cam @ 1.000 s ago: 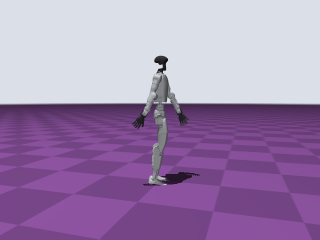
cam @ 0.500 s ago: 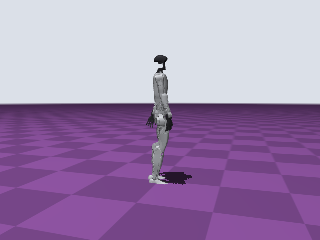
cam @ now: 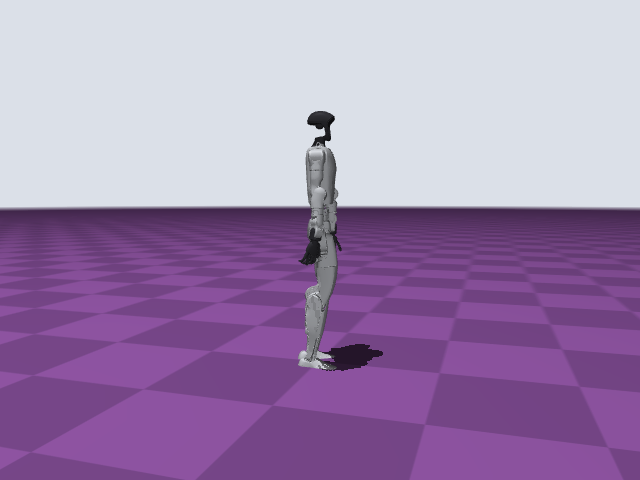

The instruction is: In place motions

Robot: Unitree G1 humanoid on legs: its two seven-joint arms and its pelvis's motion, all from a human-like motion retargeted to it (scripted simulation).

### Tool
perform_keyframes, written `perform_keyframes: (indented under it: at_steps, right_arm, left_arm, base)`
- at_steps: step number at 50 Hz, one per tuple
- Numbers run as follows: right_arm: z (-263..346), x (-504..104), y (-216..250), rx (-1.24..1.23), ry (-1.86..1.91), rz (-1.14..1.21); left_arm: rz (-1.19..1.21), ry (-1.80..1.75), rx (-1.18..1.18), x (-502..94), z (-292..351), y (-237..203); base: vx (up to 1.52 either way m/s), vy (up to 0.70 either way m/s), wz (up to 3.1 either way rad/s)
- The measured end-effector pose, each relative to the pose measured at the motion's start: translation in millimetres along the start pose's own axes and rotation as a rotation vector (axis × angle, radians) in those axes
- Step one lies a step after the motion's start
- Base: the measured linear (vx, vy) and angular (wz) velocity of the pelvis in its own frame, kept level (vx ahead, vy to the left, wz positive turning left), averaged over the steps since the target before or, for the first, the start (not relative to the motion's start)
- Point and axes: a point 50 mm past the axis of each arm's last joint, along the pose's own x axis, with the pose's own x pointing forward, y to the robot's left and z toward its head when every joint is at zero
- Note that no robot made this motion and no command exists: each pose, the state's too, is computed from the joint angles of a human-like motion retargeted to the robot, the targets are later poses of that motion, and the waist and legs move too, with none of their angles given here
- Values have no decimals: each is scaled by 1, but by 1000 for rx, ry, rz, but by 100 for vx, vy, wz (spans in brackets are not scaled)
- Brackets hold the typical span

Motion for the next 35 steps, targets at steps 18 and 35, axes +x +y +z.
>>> perform_keyframes:
  at_steps: [18, 35]
  right_arm:
    - [-120, -4, 71, 541, 349, 75]
    - [94, -29, -43, -12, -333, -9]
  left_arm:
    - [70, -532, 256, -47, 152, -11]
    - [-51, 314, -146, -5, -141, -6]
  base:
    - [1, -1, -12]
    - [0, -1, 4]
